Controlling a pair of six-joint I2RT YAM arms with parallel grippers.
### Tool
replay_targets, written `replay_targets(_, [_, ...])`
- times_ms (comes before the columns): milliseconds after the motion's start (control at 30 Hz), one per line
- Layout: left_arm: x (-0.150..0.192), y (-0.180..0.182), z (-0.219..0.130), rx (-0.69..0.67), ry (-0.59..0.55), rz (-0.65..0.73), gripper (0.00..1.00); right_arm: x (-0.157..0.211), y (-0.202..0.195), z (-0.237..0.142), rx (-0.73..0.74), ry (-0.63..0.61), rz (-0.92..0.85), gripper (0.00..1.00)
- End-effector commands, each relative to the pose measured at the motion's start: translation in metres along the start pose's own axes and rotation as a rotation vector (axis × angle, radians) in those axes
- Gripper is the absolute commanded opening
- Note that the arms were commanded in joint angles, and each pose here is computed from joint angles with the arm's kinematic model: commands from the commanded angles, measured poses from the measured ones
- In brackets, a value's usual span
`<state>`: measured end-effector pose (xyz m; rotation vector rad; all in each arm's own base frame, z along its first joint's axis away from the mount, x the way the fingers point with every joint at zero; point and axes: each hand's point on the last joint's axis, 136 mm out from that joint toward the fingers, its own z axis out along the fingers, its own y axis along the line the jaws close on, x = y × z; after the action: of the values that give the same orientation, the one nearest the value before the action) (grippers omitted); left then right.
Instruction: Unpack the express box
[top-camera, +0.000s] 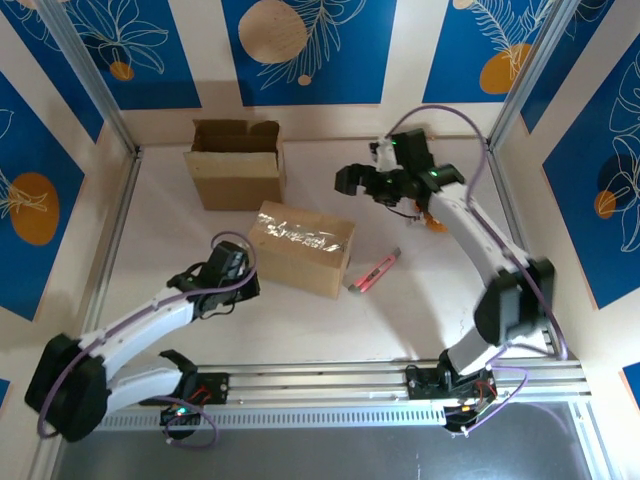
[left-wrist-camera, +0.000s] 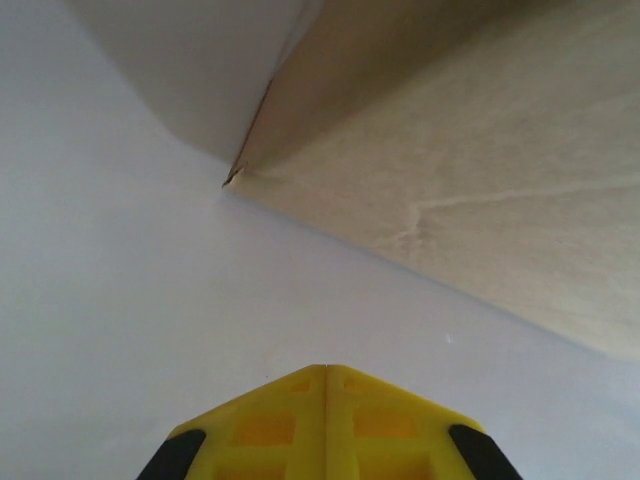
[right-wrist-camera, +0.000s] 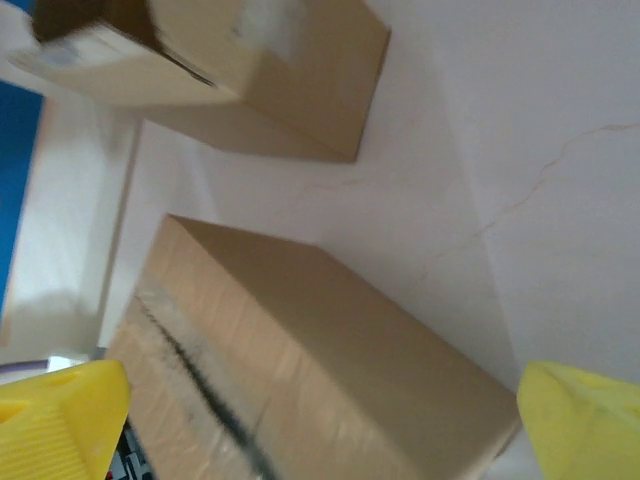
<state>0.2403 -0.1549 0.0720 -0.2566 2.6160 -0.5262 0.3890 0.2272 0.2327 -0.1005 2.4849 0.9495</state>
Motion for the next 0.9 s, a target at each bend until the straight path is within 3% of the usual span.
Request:
replay_targets(0, [-0.042, -0.014, 0.011, 0.044, -0.11, -0.068, 0.0, 0.01, 0.011, 0.036, -0.09, 0.112, -0.022, 0.99])
replay_targets(100, [-0.052, -0.003, 0.02, 0.008, -0.115, -0.098, 0.0, 0.027, 0.021, 0.055, -0.141, 0.171, 0.019, 0.99])
replay_targets(267, [-0.067, 0.011, 0.021, -0.007, -0.129, -0.136, 0.0, 0.069, 0.043, 0.056, -0.203, 0.208, 0.08, 0.99])
replay_targets(533, [-0.08, 0.003, 0.028, 0.051, -0.124, -0.115, 0.0, 0.12, 0.038, 0.051, -0.116, 0.188, 0.197, 0.99])
replay_targets(800, [-0.077, 0.015, 0.011, -0.013, -0.126, -0.096, 0.0, 0.133, 0.028, 0.046, -0.043, 0.174, 0.193, 0.99])
replay_targets(867, [-0.073, 0.029, -0.007, -0.088, -0.138, -0.095, 0.07, 0.131, 0.028, 0.044, -0.043, 0.17, 0.188, 0.99])
